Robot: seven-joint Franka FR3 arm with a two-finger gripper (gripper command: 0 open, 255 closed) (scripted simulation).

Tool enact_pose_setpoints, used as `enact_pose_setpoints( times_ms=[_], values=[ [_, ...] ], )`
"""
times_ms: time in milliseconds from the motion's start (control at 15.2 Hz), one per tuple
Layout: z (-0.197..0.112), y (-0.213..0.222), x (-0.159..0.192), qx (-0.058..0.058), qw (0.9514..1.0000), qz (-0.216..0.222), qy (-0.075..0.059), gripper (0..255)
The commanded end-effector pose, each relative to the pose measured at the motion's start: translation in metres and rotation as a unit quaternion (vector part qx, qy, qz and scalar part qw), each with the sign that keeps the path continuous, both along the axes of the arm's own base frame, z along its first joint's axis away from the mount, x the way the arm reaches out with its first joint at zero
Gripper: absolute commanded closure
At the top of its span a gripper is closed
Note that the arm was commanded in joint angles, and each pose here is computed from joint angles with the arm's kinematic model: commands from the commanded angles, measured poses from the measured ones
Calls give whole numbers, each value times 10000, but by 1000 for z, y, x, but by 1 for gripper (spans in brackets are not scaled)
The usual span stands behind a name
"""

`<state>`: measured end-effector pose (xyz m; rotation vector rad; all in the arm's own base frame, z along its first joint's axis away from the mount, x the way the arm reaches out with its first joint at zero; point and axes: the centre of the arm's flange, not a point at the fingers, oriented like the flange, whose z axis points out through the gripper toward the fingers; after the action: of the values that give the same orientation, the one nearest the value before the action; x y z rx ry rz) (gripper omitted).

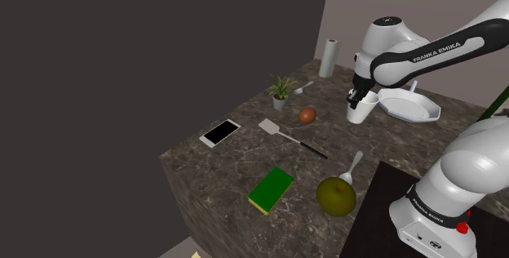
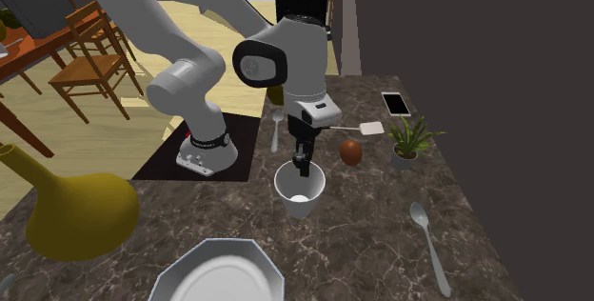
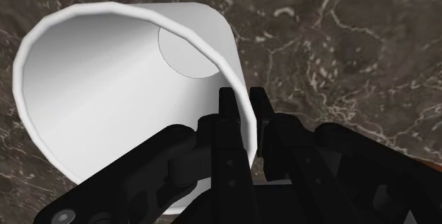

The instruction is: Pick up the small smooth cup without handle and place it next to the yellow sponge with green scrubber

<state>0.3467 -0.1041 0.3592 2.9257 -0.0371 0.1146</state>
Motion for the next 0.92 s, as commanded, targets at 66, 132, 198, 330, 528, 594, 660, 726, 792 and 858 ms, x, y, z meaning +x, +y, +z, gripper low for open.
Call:
enact_pose_setpoints(
  times_ms=[66, 132, 198, 330, 528, 594, 660, 726, 792, 858],
  values=[
    [0, 0, 0, 1, 10000, -2, 3, 255],
    [0, 0, 0, 1, 10000, -2, 3, 255],
    [0, 0, 0, 1, 10000, -2, 3, 255],
    [10, 0, 0, 1, 10000, -2, 3, 255],
    [26, 0, 0, 1, 10000, -2, 3, 255],
    [31, 0, 0, 1, 10000, -2, 3, 255],
    [37, 0, 0, 1, 10000, -2, 3, 255],
    [42, 0, 0, 1, 10000, -2, 3, 255],
    [47, 0, 0, 1, 10000, -2, 3, 255],
    [53, 0, 0, 1, 10000, -2, 3, 255]
  ],
)
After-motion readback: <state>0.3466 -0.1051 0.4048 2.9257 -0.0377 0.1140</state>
